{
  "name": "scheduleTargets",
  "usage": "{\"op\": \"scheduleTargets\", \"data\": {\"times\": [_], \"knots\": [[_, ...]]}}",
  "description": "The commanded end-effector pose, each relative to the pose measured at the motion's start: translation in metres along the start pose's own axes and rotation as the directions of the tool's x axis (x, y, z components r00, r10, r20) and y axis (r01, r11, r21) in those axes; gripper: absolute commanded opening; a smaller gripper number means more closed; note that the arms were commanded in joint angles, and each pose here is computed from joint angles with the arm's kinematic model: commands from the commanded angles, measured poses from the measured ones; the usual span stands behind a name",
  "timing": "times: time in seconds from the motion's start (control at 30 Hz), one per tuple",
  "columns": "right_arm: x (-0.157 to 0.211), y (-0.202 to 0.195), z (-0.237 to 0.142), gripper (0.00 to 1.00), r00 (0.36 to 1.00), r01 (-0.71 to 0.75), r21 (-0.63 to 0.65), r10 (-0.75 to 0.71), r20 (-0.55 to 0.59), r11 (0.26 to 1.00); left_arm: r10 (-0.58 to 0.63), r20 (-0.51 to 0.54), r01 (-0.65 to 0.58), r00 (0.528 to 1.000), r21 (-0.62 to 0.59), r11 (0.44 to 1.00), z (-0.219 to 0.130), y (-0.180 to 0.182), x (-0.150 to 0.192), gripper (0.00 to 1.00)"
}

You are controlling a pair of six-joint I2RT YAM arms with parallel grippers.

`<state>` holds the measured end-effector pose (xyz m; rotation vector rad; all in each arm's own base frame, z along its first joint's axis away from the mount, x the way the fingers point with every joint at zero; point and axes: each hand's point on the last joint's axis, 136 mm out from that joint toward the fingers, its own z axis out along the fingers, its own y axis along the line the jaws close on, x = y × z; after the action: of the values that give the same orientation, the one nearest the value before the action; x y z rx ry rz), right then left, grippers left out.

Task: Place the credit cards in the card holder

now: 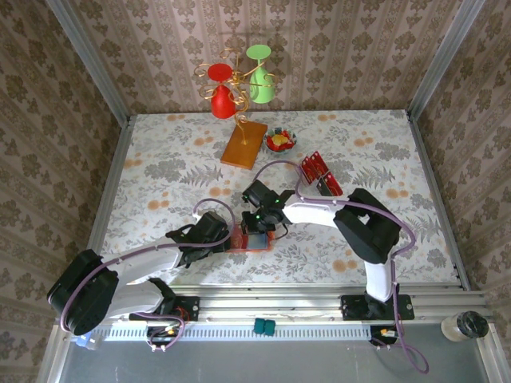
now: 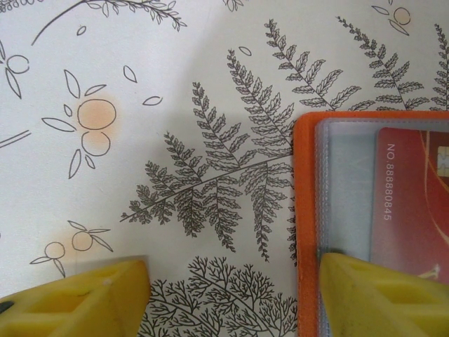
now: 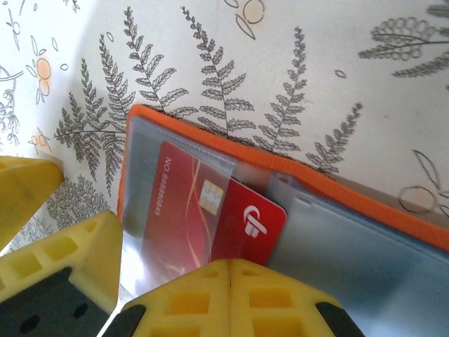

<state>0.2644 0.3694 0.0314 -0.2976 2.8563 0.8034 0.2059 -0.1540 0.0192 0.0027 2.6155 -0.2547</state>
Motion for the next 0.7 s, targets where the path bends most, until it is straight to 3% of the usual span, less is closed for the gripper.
{"op": "scheduleTargets", "data": {"times": [0.0, 0.27, 0.67], "knots": [[0.005, 0.009, 0.010, 0.01, 0.999, 0.021, -0.004, -0.021, -0.038, 1.000, -0.005, -0.059, 0.004, 0.998, -0.021, 1.000, 0.010, 0.011, 0.019, 0.67], [0.004, 0.020, 0.015, 0.01, 0.999, 0.023, -0.022, -0.024, -0.042, 0.999, -0.005, -0.056, 0.004, 0.998, -0.017, 1.000, 0.009, 0.010, 0.018, 0.67], [0.000, 0.014, -0.017, 0.01, 0.998, 0.051, 0.027, -0.051, 0.022, 0.998, -0.006, -0.054, 0.005, 0.999, -0.016, 1.000, 0.009, 0.010, 0.018, 0.67]]}}
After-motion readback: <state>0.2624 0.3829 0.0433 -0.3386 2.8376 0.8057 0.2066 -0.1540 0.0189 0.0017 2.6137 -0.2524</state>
